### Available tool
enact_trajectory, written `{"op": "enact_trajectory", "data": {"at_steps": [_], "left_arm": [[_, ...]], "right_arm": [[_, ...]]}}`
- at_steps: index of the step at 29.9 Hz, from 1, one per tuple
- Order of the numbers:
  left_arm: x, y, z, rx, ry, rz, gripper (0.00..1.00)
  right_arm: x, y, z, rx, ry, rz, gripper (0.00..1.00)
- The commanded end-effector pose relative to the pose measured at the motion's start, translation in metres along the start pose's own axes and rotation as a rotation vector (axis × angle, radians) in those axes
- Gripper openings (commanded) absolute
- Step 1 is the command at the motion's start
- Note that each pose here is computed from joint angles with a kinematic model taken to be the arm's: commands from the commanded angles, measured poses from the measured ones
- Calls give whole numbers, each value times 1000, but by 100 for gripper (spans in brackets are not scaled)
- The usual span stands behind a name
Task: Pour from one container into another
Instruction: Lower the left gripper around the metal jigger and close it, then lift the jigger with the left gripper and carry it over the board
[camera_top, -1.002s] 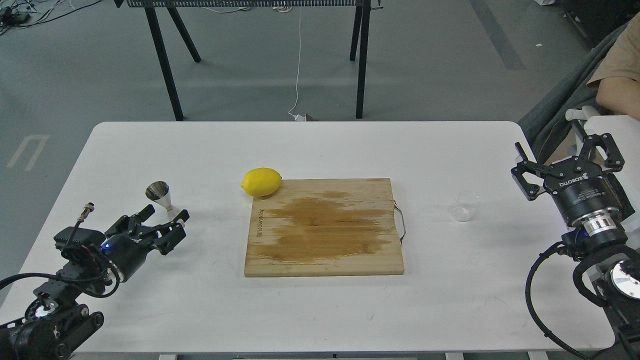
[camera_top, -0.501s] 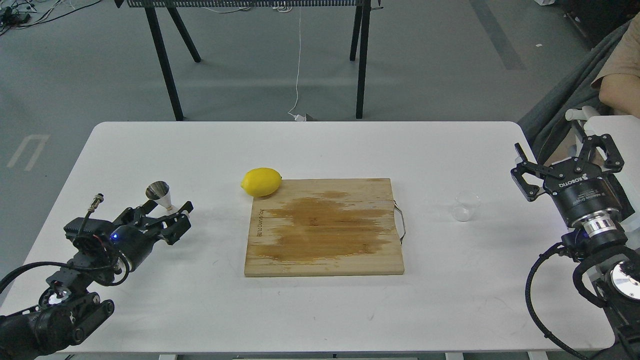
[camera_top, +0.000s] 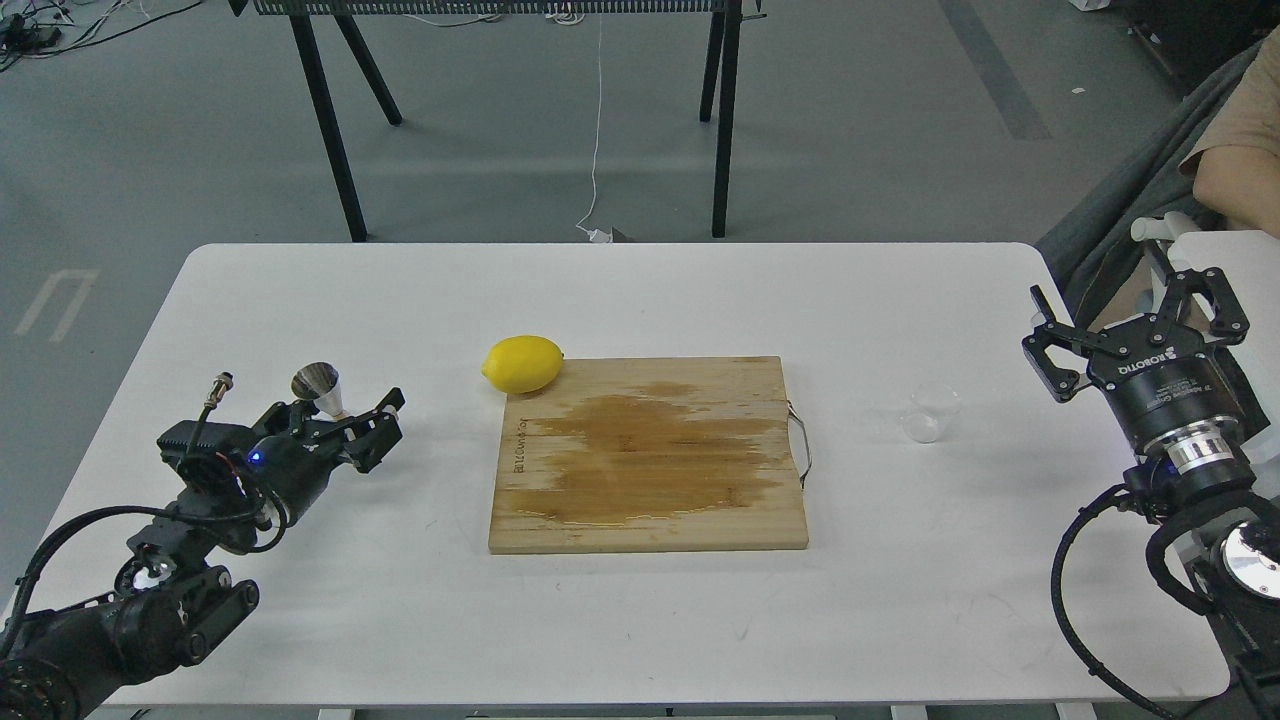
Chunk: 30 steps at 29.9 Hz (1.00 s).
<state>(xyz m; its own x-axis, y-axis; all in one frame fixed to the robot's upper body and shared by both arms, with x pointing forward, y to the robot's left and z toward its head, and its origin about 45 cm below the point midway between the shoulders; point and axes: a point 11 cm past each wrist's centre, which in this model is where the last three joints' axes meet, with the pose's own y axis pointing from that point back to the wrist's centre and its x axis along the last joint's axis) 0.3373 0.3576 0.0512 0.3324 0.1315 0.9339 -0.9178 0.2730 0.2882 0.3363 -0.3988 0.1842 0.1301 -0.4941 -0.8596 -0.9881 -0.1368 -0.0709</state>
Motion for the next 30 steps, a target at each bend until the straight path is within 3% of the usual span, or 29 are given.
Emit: {"op": "enact_trajectory", "data": {"at_steps": [1, 16, 21, 30], "left_arm": [[-2, -4, -1, 18, -2, -5, 95], [-4, -5, -7, 32, -41, -37, 71], [-4, -5, -10, 36, -55, -44, 55], [-6, -3, -11, 34, -74, -62, 39]], "right_arm": [[0, 0, 0, 0, 0, -1, 99], [1, 2, -2, -2, 5, 4, 99], [1, 2, -2, -1, 6, 5, 99], [2, 2, -1, -2, 5, 7, 99]]}}
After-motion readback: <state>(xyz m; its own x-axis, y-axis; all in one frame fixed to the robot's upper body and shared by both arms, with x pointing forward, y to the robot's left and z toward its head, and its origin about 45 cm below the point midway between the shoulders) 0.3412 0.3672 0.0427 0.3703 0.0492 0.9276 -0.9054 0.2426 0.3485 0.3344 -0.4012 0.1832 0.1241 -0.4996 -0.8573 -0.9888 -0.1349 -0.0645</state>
